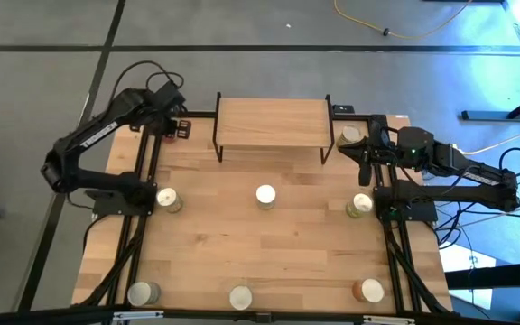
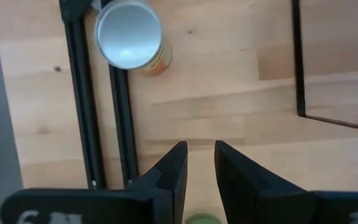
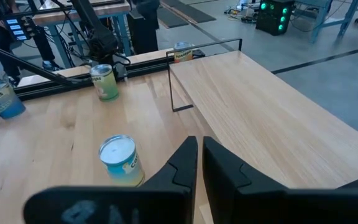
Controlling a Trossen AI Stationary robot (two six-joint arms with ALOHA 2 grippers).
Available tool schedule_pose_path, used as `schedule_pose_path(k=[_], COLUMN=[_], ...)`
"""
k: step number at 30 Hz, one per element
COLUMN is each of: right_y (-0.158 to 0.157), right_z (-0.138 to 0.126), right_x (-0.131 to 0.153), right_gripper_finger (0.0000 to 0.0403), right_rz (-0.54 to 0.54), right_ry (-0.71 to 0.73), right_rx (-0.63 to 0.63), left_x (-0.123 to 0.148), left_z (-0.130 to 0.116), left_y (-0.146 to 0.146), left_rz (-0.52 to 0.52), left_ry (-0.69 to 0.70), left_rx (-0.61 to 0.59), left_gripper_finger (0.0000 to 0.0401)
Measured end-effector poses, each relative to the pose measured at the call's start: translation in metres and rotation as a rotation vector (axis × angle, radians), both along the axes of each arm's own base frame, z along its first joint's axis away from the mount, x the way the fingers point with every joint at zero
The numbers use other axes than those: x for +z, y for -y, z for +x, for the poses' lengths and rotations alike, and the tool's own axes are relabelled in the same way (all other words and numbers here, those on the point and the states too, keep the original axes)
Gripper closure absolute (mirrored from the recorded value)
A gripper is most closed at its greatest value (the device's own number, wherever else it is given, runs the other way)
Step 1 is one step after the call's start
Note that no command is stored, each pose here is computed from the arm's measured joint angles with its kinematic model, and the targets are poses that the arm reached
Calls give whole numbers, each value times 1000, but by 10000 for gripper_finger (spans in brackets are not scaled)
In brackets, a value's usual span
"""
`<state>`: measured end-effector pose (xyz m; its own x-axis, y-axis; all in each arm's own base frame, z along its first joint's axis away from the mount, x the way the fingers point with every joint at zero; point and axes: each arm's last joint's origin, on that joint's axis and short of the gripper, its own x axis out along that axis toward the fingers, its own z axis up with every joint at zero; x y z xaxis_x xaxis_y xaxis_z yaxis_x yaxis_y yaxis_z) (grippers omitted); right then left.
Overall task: Pick and place cans onto a shelf
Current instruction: Put the top canned pineapples on the shelf
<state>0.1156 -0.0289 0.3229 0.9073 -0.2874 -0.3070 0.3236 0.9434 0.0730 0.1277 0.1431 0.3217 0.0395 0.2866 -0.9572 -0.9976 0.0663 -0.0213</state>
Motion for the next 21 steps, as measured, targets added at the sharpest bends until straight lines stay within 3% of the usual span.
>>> schedule_pose_path(k=[9, 21], right_y=[0, 0], right_z=[0, 0], right_x=[0, 0], right_gripper_finger=[374, 374], right_rz=[1, 25], right_ry=[1, 8], right_rx=[0, -8], left_x=[-21, -47], left_z=[-6, -9], left_y=[-34, -80], left_rz=[-109, -157], left_ry=[-39, 16], left_rx=[124, 139], left_gripper_finger=[328, 328])
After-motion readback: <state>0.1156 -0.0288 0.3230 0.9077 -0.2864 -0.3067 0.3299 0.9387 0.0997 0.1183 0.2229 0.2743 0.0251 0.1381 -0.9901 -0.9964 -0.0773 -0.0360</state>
